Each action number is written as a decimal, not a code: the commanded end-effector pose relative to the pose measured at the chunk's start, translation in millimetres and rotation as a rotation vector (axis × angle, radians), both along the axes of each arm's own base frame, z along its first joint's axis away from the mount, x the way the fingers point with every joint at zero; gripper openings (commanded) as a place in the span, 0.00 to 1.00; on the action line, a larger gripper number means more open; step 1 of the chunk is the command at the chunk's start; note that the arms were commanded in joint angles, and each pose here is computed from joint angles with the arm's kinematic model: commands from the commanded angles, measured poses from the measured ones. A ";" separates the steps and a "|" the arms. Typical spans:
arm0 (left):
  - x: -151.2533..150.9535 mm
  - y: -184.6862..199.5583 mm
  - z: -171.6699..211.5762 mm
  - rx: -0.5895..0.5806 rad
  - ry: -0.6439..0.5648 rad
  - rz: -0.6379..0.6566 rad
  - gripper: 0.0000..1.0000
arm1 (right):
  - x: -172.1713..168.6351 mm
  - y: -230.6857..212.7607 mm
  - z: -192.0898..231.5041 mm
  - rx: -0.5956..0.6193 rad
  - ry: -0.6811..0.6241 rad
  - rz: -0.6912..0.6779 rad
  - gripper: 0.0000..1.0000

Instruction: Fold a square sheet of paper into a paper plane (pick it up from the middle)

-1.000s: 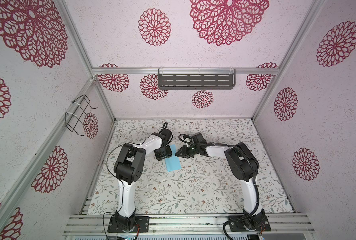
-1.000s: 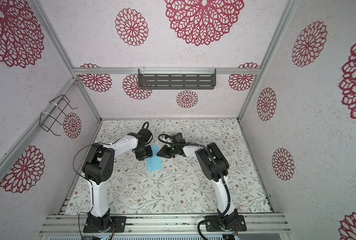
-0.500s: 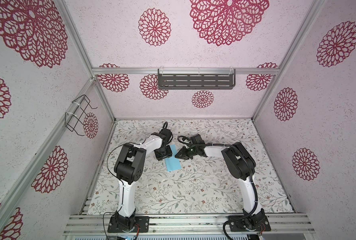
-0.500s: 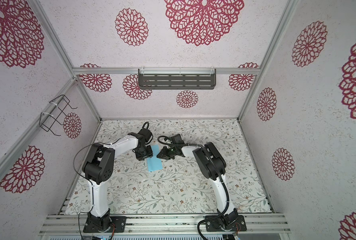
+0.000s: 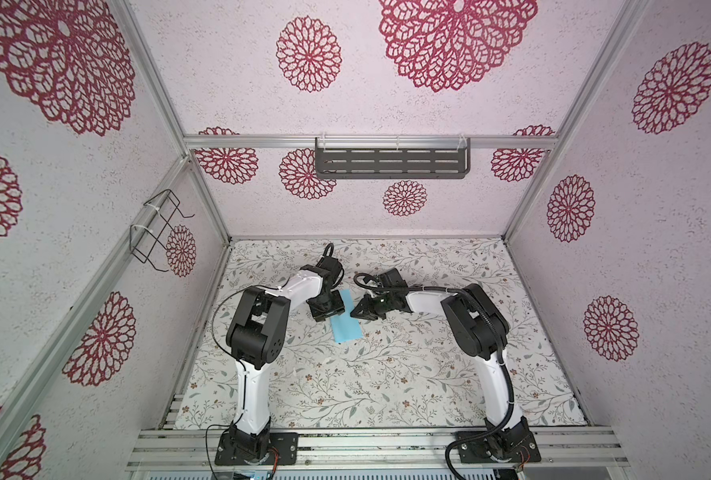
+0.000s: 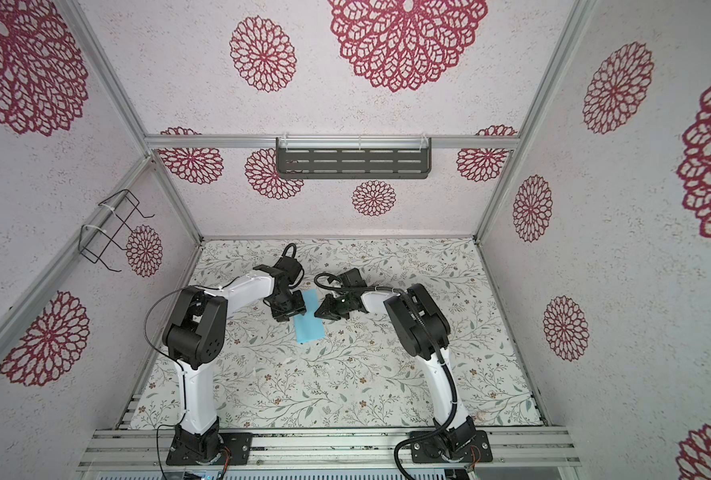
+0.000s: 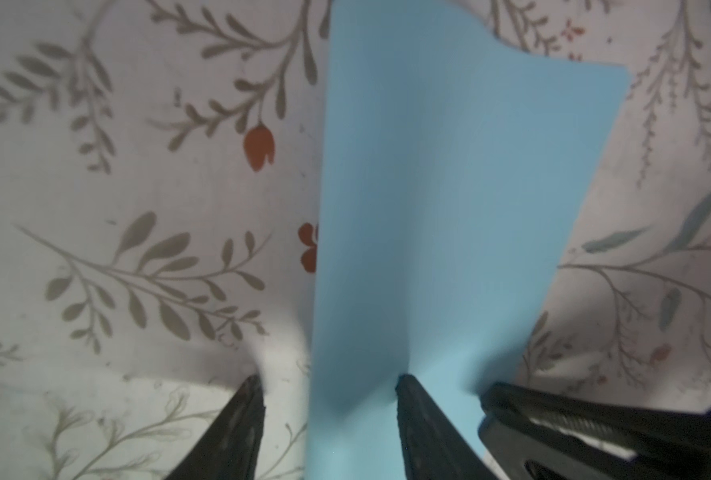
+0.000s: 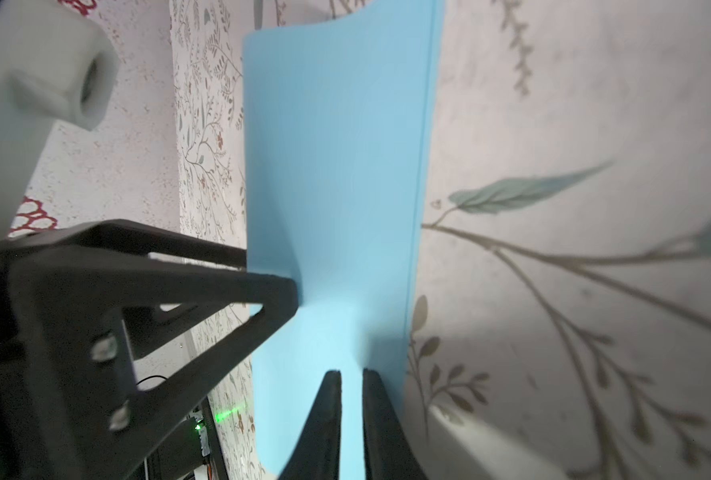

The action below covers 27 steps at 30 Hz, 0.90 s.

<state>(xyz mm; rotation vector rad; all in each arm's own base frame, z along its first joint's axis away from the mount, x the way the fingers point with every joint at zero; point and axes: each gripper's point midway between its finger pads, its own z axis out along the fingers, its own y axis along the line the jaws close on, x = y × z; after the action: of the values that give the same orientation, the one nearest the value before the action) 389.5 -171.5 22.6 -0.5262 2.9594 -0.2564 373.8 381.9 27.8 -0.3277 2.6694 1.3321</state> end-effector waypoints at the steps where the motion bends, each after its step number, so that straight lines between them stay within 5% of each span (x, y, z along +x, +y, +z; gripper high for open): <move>1: 28.1 -13.2 77.4 -0.197 -0.222 -0.005 0.57 | -16.8 -30.8 -51.5 -0.206 0.080 -0.026 0.15; 9: 29.5 -33.8 90.0 -0.463 -0.352 -0.019 0.43 | -17.3 -38.4 -63.6 -0.275 0.087 -0.039 0.13; 18: 9.2 -28.5 33.3 -0.445 -0.236 -0.025 0.17 | -21.7 -44.8 -73.8 -0.319 0.109 -0.049 0.12; 27: 0.2 -13.0 2.3 -0.423 -0.194 0.024 0.13 | -24.1 -52.4 -83.0 -0.361 0.128 -0.072 0.12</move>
<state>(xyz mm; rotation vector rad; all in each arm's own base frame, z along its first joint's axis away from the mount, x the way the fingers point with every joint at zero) 385.0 -188.0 32.4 -0.5287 2.7234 -0.8843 372.6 378.9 22.6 -0.3371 2.7187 1.2311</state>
